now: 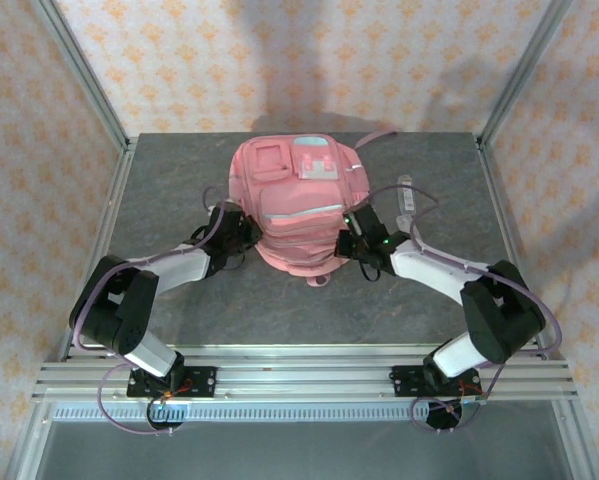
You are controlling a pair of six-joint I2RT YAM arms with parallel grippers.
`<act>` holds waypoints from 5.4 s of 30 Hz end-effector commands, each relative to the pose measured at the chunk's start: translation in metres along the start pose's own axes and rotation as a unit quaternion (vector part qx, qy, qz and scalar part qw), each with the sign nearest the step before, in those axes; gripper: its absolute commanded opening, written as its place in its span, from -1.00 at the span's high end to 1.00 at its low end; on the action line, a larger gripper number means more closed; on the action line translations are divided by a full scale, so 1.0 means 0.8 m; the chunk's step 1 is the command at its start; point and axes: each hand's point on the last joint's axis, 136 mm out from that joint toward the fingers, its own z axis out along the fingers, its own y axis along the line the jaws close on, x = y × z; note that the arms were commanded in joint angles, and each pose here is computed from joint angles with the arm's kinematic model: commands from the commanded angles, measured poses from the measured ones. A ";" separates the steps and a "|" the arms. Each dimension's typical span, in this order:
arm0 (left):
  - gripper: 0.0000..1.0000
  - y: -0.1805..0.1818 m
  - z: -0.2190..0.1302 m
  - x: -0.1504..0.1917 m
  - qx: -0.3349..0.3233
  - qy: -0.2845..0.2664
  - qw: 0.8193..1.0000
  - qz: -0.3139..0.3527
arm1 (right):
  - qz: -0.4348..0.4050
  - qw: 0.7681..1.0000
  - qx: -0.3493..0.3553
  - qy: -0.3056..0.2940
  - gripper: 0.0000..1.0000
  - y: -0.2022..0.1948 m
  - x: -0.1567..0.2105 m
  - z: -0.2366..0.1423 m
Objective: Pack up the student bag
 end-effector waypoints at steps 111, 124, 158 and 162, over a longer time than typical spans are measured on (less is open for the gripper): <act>-0.05 -0.025 -0.071 0.008 0.008 -0.038 0.999 0.034 | 0.069 0.992 -0.102 0.028 0.36 0.133 -0.072 0.069; -0.17 -0.070 -0.078 0.030 0.027 -0.064 0.995 0.076 | 0.073 0.978 -0.195 -0.022 1.00 0.186 -0.139 -0.012; -0.23 -0.120 -0.018 0.026 -0.005 -0.140 0.986 0.091 | 0.099 0.953 -0.287 0.008 1.00 0.243 -0.092 -0.044; 0.53 -0.092 -0.011 0.033 -0.055 -0.132 0.985 0.098 | 0.096 0.954 -0.285 -0.003 1.00 0.241 -0.098 -0.051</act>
